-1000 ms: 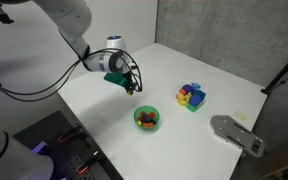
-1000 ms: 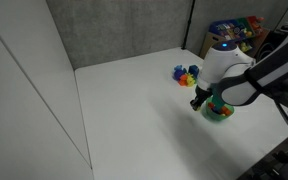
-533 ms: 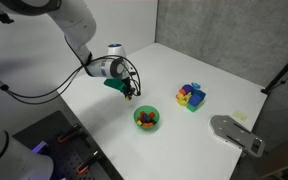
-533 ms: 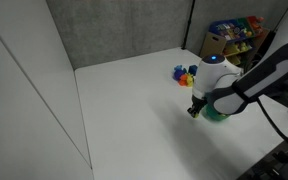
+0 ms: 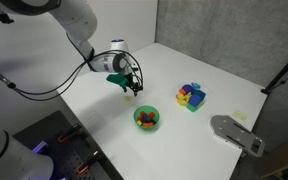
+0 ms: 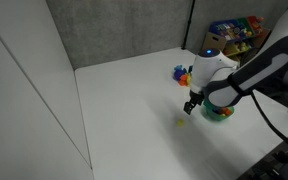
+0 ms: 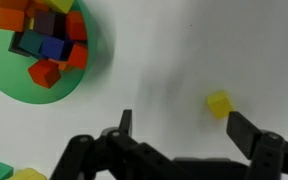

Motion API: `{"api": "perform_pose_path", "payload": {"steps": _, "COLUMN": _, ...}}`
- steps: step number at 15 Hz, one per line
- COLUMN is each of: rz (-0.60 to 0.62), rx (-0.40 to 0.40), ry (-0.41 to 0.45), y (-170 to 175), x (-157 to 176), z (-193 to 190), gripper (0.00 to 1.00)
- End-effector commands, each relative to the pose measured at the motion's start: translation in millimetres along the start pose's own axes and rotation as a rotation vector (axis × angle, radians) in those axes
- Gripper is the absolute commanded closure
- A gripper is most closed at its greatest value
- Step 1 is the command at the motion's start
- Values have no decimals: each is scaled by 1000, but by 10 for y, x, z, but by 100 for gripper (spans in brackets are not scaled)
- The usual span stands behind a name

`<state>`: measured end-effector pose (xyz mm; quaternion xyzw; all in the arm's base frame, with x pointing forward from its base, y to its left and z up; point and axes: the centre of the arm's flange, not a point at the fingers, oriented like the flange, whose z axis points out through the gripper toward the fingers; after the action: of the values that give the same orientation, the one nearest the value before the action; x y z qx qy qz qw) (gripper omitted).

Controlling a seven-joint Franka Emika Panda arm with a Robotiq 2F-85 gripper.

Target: Remove one yellow block from the green bowl and put it on the table

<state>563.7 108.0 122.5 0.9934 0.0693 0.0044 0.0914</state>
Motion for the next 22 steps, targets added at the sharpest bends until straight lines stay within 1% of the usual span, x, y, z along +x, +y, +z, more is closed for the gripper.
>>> {"api": "perform_pose_path", "payload": {"steps": 1, "rz": 36, "rx": 11, "ry": -8, "y": 69, "x": 54, "z": -454, "gripper": 0}}
{"api": "perform_pose_path", "payload": {"steps": 4, "rz": 58, "rx": 14, "ry": -17, "y": 166, "x": 53, "z": -743, "gripper": 0}}
{"api": "perform_pose_path", "payload": {"steps": 9, "rz": 112, "rx": 5, "ry": -49, "y": 482, "x": -36, "z": -1227, "gripper": 0}}
{"api": "perform_pose_path", "payload": {"steps": 12, "rz": 158, "rx": -17, "ry": -92, "y": 726, "x": -135, "z": -1526, "gripper": 0}}
{"api": "perform_pose_path", "payload": {"steps": 14, "rz": 177, "rx": -12, "ry": -118, "y": 868, "x": -213, "z": -1715, "gripper": 0}}
{"api": "perform_pose_path", "payload": {"steps": 16, "rz": 190, "rx": 20, "ry": -136, "y": 971, "x": -296, "z": -1912, "gripper": 0}}
{"api": "perform_pose_path", "payload": {"steps": 19, "rz": 200, "rx": 104, "ry": -168, "y": 1047, "x": -388, "z": -2179, "gripper": 0}}
{"api": "perform_pose_path", "payload": {"steps": 22, "rz": 193, "rx": 188, "ry": -152, "y": 1110, "x": -466, "z": -2412, "gripper": 0}}
